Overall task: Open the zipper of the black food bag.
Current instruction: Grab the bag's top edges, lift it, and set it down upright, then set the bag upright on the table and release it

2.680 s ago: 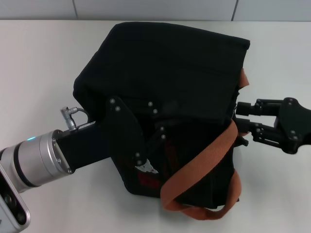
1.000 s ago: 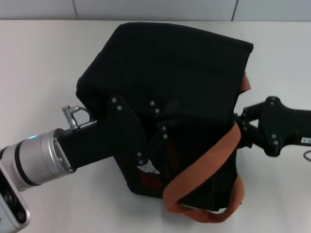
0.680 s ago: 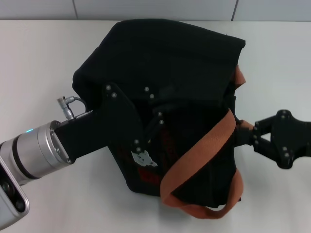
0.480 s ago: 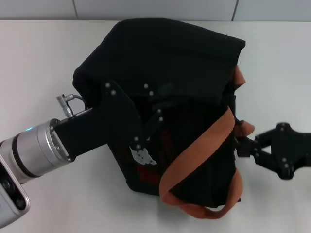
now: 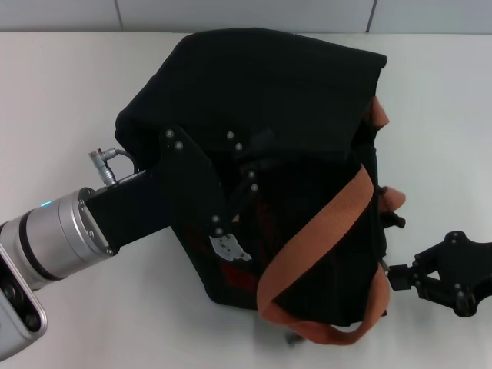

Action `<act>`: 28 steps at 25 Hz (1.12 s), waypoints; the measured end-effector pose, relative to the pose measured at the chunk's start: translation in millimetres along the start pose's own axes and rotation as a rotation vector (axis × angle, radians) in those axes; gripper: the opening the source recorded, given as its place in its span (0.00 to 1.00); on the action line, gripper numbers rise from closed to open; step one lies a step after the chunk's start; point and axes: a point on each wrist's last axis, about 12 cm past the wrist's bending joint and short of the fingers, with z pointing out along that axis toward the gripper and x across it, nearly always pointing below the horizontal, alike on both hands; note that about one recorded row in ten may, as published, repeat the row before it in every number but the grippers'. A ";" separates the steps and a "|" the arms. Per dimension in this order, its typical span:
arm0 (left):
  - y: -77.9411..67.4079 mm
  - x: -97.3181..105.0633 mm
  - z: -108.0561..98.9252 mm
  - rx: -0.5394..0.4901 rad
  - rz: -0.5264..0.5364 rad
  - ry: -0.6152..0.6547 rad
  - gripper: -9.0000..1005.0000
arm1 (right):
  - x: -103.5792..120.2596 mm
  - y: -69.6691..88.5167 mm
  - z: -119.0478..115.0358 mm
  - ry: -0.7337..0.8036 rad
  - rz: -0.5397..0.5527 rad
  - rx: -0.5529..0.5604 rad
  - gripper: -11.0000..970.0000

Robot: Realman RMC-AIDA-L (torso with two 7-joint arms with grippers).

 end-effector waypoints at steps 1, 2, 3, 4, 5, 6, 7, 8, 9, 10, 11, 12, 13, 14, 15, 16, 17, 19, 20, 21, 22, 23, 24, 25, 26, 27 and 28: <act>0.0 0.0 0.0 0.000 0.000 0.000 0.10 | -2.3 1.5 -1.7 -0.027 0.015 -0.017 0.10; 0.0 0.0 0.0 0.000 0.000 0.000 0.10 | -2.3 1.5 -1.7 -0.027 0.015 -0.017 0.11; 0.0 0.1 0.0 0.000 0.000 0.001 0.10 | -7.2 3.3 -6.9 -0.070 0.040 -0.042 0.11; 0.0 0.1 0.0 0.000 0.000 0.001 0.10 | -7.2 3.3 -6.9 -0.070 0.040 -0.042 0.12; -0.1 0.1 0.0 0.000 0.000 0.001 0.10 | -9.1 4.2 -10.8 -0.091 0.050 -0.050 0.13; -0.1 0.2 -0.1 0.000 -0.001 0.002 0.10 | -10.8 5.2 -20.0 -0.127 0.060 -0.040 0.13; -0.1 0.2 -0.1 0.000 -0.001 0.002 0.10 | -10.8 5.2 -20.0 -0.127 0.060 -0.040 0.14; -0.3 0.1 -0.4 -0.001 -0.001 0.003 0.10 | -10.7 5.1 -25.6 -0.143 0.063 -0.021 0.15; -0.3 0.1 -0.4 -0.001 -0.001 0.003 0.10 | -10.1 4.4 -30.7 -0.155 0.066 0.002 0.15; -0.5 0.1 -0.6 -0.001 -0.001 0.003 0.10 | -8.8 3.6 -35.6 -0.164 0.070 0.028 0.16; -0.6 0.0 -0.7 -0.001 -0.001 0.004 0.10 | -4.7 0.9 -45.7 -0.172 0.080 0.098 0.17; -0.6 0.0 -0.7 -0.001 -0.001 0.004 0.10 | -4.7 0.9 -45.7 -0.172 0.080 0.098 0.17; -0.5 0.0 -0.8 -0.001 -0.001 0.004 0.10 | -0.6 -3.2 -52.4 -0.155 0.078 0.171 0.18; -0.6 0.0 -0.8 -0.001 -0.002 0.004 0.10 | -0.6 -3.2 -52.4 -0.155 0.078 0.171 0.22; -0.6 0.0 -0.8 -0.001 -0.001 0.004 0.10 | 1.5 -6.0 -53.4 -0.137 0.078 0.207 0.26; -0.4 0.0 -0.6 -0.001 -0.001 0.003 0.10 | 4.0 -11.2 -50.1 -0.098 0.080 0.248 0.30; -0.4 0.0 -0.6 -0.001 -0.001 0.003 0.10 | 4.0 -11.2 -50.1 -0.098 0.080 0.248 0.34; -0.3 0.0 -0.5 -0.001 -0.001 0.002 0.10 | 2.8 -16.0 -41.2 -0.058 0.073 0.254 0.42; -0.4 0.0 -0.4 -0.001 -0.001 0.001 0.10 | 1.0 -18.7 -33.2 -0.035 0.065 0.247 0.44; -0.5 -0.1 -0.3 0.000 -0.004 0.001 0.10 | -2.2 -22.6 -20.4 -0.002 0.050 0.230 0.46; -0.5 -0.1 -0.3 0.000 -0.004 0.001 0.10 | -2.2 -22.6 -20.4 -0.002 0.050 0.230 0.48; -0.4 -0.1 -0.2 0.001 -0.008 0.000 0.10 | -4.3 -24.2 -13.8 0.010 0.044 0.214 0.50; -0.4 -0.1 -0.2 0.001 -0.008 0.000 0.10 | -6.0 -25.6 -9.5 0.016 0.040 0.205 0.52; -0.4 -0.2 -0.2 0.001 -0.010 -0.001 0.10 | -8.6 -27.4 -5.6 0.017 0.036 0.200 0.54; -0.4 -0.3 -0.2 0.001 -0.010 -0.001 0.10 | -13.0 -30.4 -0.2 0.006 0.029 0.198 0.53; -0.5 -0.4 -0.2 0.001 -0.010 -0.002 0.10 | -13.0 -30.4 -0.2 0.006 0.029 0.198 0.51; -0.5 -0.5 -0.3 0.001 -0.010 -0.002 0.10 | -15.4 -32.1 2.2 -0.003 0.021 0.205 0.50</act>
